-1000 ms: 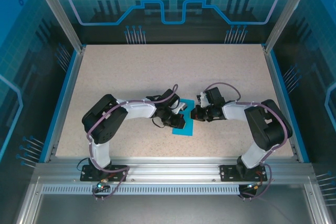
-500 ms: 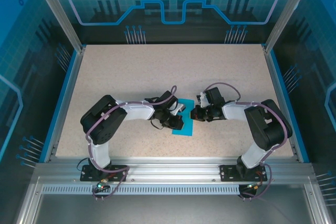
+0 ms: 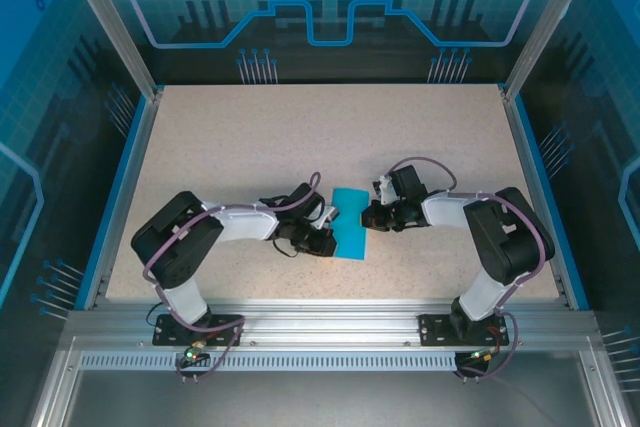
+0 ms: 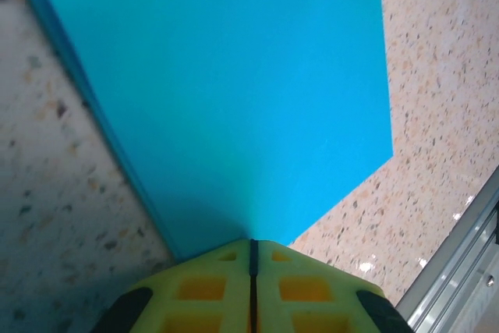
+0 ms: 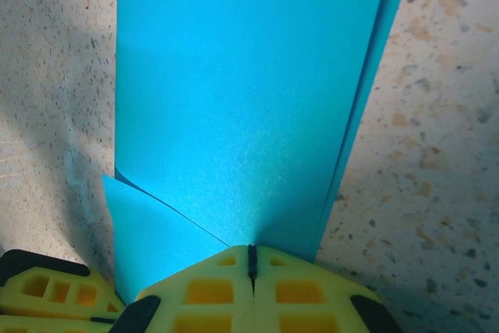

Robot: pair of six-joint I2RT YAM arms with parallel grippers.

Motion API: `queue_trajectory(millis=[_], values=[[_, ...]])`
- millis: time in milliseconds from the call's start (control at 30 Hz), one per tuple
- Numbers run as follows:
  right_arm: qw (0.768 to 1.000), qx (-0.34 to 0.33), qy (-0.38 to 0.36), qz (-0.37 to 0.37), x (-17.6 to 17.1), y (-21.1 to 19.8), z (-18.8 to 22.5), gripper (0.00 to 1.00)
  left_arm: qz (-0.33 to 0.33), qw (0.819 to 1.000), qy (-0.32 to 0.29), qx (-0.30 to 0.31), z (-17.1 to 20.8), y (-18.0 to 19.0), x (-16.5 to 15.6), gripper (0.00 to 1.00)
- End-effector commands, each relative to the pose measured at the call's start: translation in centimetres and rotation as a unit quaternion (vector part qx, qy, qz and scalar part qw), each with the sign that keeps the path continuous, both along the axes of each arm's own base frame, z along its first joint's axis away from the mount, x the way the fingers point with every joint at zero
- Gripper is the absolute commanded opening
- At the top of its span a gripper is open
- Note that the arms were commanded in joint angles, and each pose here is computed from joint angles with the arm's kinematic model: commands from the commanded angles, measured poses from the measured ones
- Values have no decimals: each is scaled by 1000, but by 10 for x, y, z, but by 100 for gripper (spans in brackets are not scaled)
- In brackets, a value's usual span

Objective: Fold a paper plane with a square sheet of paper (fold left side to right side)
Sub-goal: Fold the triangle a second time at the center of the table.

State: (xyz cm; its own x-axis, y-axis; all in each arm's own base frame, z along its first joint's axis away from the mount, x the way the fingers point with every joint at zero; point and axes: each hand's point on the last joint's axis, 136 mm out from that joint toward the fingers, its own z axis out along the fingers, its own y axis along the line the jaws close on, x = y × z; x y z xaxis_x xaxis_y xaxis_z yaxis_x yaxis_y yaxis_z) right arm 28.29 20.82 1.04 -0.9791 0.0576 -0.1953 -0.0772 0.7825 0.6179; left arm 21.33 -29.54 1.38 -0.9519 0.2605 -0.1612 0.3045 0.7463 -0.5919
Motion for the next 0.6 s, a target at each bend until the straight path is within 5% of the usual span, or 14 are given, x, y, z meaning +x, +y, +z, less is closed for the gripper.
queue_trajectory(millis=[0, 233, 433, 567], values=[[998, -49, 34, -7, -12, -16, -22, 0, 21, 998, 36, 44, -14, 29, -17, 10], [1000, -5, -8, -4, 4, -2, 9, 3, 25, 1000, 8, 1, 17, 26, -6, 19], [998, -6, -67, -14, 13, -9, 42, 26, 53, 998, -30, -34, 46, 27, 24, 46], [995, -14, -91, -24, 6, -21, 55, 43, 64, 996, -39, -47, 50, 23, 44, 54]])
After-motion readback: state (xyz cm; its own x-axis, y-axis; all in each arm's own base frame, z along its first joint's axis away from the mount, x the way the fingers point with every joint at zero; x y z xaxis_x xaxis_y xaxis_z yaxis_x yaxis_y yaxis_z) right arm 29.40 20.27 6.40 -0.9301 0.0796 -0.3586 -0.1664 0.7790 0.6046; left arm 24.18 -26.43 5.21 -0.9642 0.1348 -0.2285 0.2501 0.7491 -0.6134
